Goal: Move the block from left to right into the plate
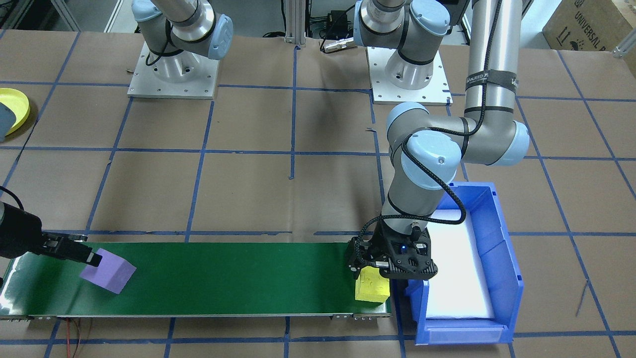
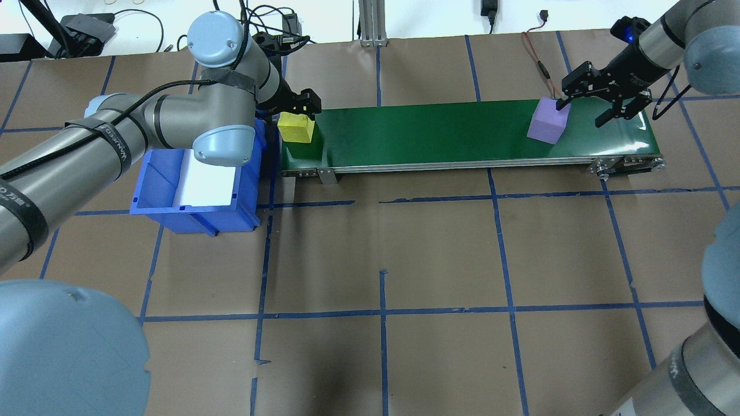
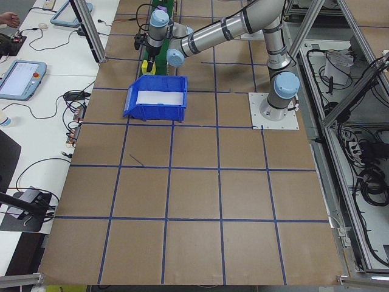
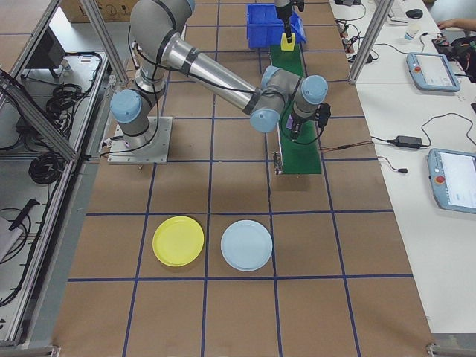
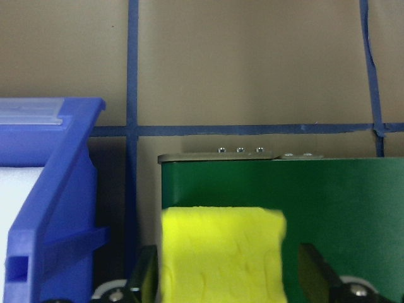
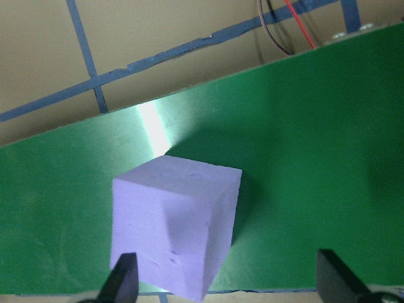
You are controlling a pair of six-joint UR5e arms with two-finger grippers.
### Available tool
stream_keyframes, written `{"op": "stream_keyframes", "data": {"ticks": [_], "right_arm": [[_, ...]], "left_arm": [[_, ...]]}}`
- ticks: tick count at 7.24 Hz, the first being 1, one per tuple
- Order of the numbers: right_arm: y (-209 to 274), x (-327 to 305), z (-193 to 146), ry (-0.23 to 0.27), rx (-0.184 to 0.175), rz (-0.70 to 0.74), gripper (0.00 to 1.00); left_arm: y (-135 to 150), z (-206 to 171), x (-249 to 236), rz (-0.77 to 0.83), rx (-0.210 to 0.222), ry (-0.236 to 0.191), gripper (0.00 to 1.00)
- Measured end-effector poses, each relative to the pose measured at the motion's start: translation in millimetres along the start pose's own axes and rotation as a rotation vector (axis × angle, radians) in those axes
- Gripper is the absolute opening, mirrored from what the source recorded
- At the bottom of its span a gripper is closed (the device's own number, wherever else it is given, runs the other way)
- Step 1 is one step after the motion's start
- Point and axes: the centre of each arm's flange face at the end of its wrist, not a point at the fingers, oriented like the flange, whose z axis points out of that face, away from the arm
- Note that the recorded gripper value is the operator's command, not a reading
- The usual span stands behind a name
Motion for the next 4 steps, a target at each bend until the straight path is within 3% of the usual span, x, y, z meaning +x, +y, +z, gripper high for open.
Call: {"op": "stream_keyframes", "data": {"ticks": [2, 4], "right_arm": [[-1, -1, 3, 0.000, 0.003, 0.004, 0.97], [-9, 4, 16, 0.003, 0.009, 0.010, 0.96]], "left_arm": [[-7, -29, 2, 0.010, 0.044, -0.007, 1.00], [-9, -74, -3, 0.033, 0.084, -0.067, 1.00]]}}
